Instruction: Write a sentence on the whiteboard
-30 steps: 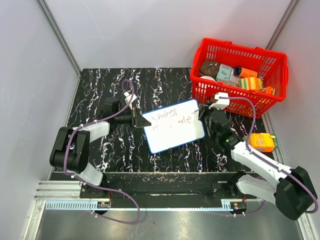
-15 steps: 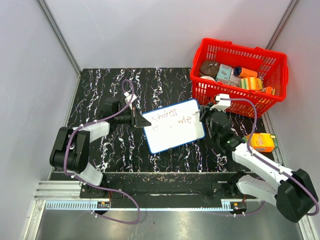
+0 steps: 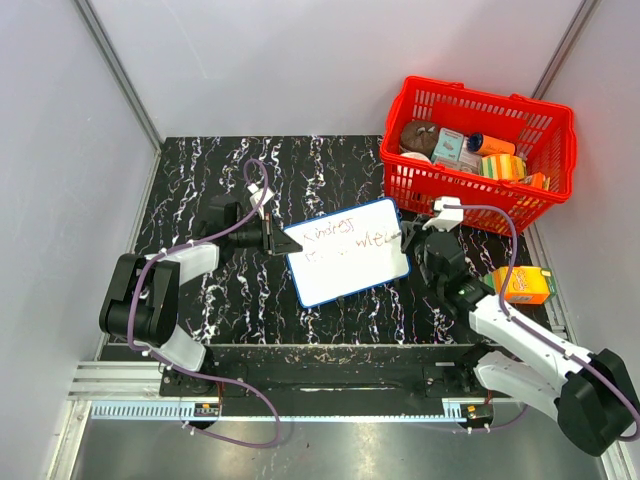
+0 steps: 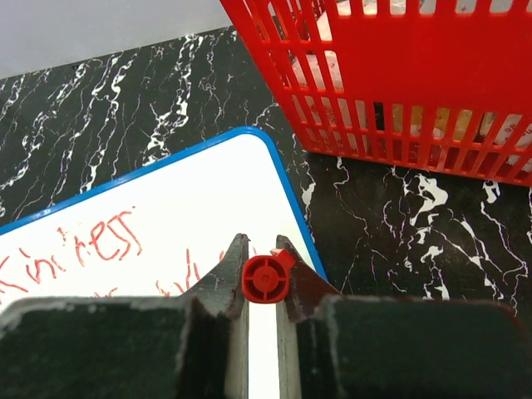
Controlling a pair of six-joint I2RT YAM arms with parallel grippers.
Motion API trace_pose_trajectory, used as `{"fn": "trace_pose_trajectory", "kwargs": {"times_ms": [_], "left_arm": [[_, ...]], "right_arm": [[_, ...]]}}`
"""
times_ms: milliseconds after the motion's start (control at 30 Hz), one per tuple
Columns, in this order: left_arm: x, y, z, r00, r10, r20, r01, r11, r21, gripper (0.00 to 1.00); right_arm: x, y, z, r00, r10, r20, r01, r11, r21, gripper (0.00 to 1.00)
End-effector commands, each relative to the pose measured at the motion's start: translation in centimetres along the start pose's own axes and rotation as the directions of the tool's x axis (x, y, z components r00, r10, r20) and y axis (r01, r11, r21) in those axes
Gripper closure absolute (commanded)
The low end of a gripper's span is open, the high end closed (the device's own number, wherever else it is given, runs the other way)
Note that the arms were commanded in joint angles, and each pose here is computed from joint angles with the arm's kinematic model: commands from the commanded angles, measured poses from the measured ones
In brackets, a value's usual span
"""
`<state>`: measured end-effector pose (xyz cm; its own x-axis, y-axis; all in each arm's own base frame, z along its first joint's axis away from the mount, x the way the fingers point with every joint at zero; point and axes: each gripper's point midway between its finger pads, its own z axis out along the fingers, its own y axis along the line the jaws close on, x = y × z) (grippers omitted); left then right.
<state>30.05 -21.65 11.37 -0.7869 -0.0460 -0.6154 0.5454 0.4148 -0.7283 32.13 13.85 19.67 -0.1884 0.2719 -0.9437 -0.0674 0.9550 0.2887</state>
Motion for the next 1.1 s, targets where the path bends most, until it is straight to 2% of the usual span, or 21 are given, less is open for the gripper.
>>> {"fn": "trace_pose_trajectory", "kwargs": {"times_ms": [0, 667, 1067], "left_arm": [[-0.8, 6.4, -0.4, 0.990, 0.141, 0.028, -0.127, 0.950, -0.284, 1.00], [-0.8, 6.4, -0.3, 0.990, 0.141, 0.027, -0.128, 0.950, -0.283, 1.00], [-0.8, 6.3, -0.3, 0.989, 0.144, 0.028, -0.130, 0.950, -0.283, 1.00]], "right_arm": [[0.8, -0.4, -0.4, 1.000, 0.008, -0.026, -0.008, 1.000, 0.001, 1.00], [-3.1, 0.7, 1.4, 0.997, -0.002, 0.074, -0.001, 1.000, 0.029, 1.00], [-4.0, 0.3, 1.7, 0.995, -0.016, 0.101, 0.010, 0.998, 0.063, 1.00]]}}
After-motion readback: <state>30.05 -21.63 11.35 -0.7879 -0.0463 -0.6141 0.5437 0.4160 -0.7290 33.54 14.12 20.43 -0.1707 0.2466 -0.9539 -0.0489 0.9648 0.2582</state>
